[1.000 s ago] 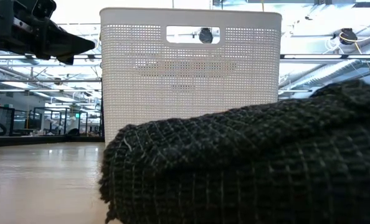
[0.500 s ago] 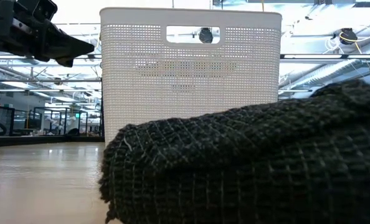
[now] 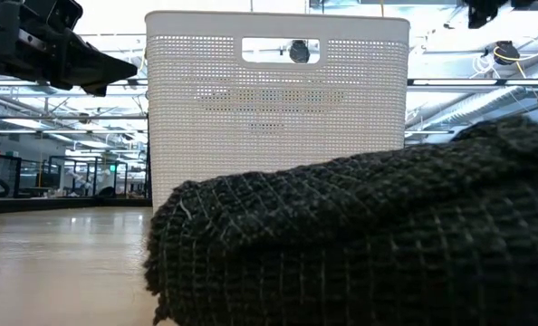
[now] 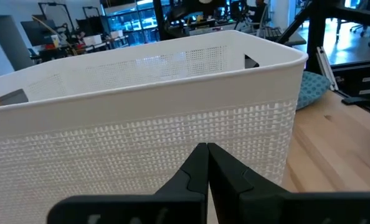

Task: Pick & place medical supplies in basket/bin
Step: Put the red medicine bottle into the white bin

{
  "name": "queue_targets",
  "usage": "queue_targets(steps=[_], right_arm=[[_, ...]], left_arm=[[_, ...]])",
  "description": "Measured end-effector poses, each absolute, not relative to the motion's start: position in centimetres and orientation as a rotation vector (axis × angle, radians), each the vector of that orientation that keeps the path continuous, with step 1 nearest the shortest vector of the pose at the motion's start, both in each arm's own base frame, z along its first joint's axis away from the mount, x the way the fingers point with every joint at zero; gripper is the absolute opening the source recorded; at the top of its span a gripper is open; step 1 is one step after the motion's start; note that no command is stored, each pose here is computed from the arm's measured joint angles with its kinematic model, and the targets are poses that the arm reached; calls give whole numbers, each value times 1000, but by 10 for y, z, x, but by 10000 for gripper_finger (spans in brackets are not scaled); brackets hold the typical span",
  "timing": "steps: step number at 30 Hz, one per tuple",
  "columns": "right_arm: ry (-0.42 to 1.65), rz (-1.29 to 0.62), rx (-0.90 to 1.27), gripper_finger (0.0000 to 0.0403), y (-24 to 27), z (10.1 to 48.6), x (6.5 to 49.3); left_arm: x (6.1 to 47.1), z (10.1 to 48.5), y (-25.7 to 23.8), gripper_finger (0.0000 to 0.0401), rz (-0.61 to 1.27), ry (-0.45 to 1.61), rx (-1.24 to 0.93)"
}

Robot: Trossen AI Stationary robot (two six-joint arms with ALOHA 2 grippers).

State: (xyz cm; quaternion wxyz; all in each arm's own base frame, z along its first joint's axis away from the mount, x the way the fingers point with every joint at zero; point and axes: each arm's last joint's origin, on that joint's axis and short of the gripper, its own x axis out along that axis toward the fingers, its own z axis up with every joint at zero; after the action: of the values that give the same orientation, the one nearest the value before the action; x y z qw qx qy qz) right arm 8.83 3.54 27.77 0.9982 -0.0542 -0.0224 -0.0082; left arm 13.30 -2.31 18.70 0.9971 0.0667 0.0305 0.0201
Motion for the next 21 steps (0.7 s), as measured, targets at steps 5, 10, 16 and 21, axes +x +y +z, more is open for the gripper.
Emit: queue_targets(steps=[5,10,16,21], right_arm=[[-111,3,-65,115,34,260,87],[-127,-11,-45,115,34,238,92],[-160,-65,5,115,29,229,96],[-250,-87,50,115,27,242,102]], left_arm=[[133,187,-23,10,56,63,135],[133,187,-23,10,56,63,135],[133,187,-23,10,56,63,131],[133,187,-22,10,66,62,152]])
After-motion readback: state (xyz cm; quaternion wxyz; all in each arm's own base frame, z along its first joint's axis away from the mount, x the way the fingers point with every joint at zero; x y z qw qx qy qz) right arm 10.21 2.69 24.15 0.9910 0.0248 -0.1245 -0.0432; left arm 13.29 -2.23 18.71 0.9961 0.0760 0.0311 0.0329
